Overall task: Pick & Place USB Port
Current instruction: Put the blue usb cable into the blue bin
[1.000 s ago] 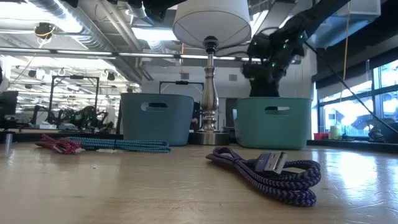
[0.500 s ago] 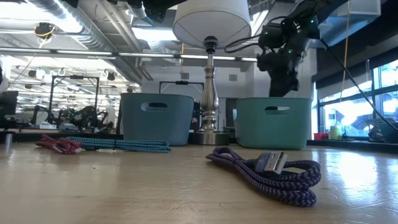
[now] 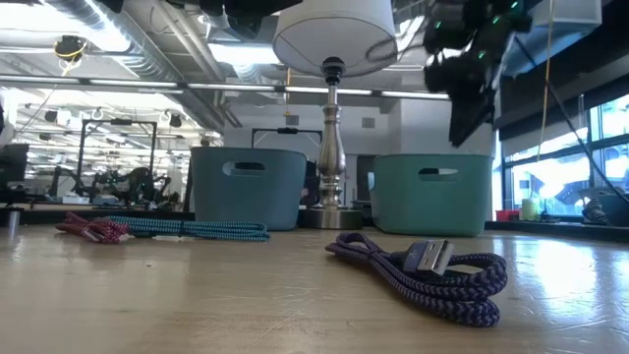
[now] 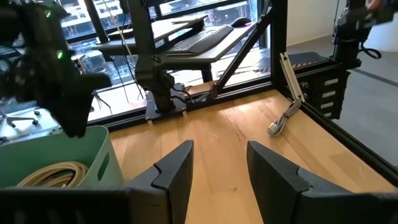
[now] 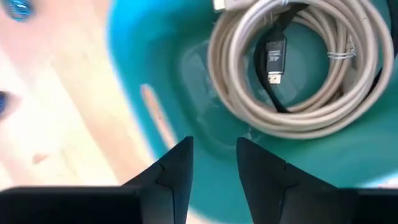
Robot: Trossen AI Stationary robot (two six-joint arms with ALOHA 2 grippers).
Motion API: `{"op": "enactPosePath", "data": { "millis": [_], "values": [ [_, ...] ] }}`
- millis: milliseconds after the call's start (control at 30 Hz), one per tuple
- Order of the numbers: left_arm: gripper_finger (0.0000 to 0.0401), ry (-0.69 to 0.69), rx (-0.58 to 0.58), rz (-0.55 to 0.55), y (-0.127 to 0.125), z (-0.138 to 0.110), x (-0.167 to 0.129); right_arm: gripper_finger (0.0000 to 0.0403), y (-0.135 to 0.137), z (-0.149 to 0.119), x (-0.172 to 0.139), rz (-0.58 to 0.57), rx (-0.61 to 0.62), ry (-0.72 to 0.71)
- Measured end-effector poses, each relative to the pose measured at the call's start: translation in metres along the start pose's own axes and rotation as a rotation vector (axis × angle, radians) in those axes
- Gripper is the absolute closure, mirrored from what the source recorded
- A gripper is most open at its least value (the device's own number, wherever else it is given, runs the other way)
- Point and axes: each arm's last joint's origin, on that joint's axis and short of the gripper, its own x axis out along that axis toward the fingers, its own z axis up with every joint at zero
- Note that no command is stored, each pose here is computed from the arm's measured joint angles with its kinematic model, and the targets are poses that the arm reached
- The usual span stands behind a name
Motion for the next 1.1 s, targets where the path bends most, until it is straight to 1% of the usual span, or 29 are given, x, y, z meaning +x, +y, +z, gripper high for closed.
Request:
{"op": "enactPosePath", "data": {
  "millis": [100,200,267,367,433,533,633,700,767,933,1100],
  "values": [
    [0.0257,0.005,0.001,-0.001,0.000,0.000,0.000,0.0278,0.013,-0.012,-0.019,0.020,0.005,-0.033],
    [0.0258,0.045,0.002,-0.008,-0.001,-0.004,0.000,0.0278,0.030,-0.030,-0.038,0.038,0.014,-0.054],
    [0.0258,0.090,-0.001,-0.020,-0.001,-0.007,-0.003,0.0278,0.042,-0.043,-0.049,0.056,0.022,-0.066],
    [0.0258,0.181,-0.007,-0.049,-0.005,-0.012,-0.011,0.0278,0.062,-0.064,-0.062,0.140,0.031,-0.100],
    [0.0258,0.253,-0.019,-0.076,-0.009,-0.015,-0.019,0.0278,0.075,-0.078,-0.063,0.188,0.039,-0.124],
    [0.0258,0.379,-0.044,-0.116,-0.017,-0.021,-0.034,0.0278,0.093,-0.099,-0.058,0.252,0.035,-0.161],
    [0.0257,0.512,-0.105,-0.136,-0.023,-0.028,-0.047,0.0278,0.111,-0.115,-0.042,0.305,0.019,-0.199],
    [0.0258,0.602,-0.139,-0.124,-0.025,-0.034,-0.055,0.0278,0.121,-0.123,-0.030,0.344,0.007,-0.241],
    [0.0258,0.695,-0.152,-0.088,-0.027,-0.041,-0.060,0.0278,0.131,-0.128,-0.017,0.386,-0.008,-0.291],
    [0.0258,0.846,-0.105,-0.003,-0.027,-0.055,-0.062,0.0278,0.148,-0.136,0.002,0.452,-0.017,-0.399],
    [0.0258,0.970,-0.059,0.027,-0.030,-0.073,-0.051,0.0278,0.161,-0.139,0.005,0.463,-0.046,-0.435]
  ]
}}
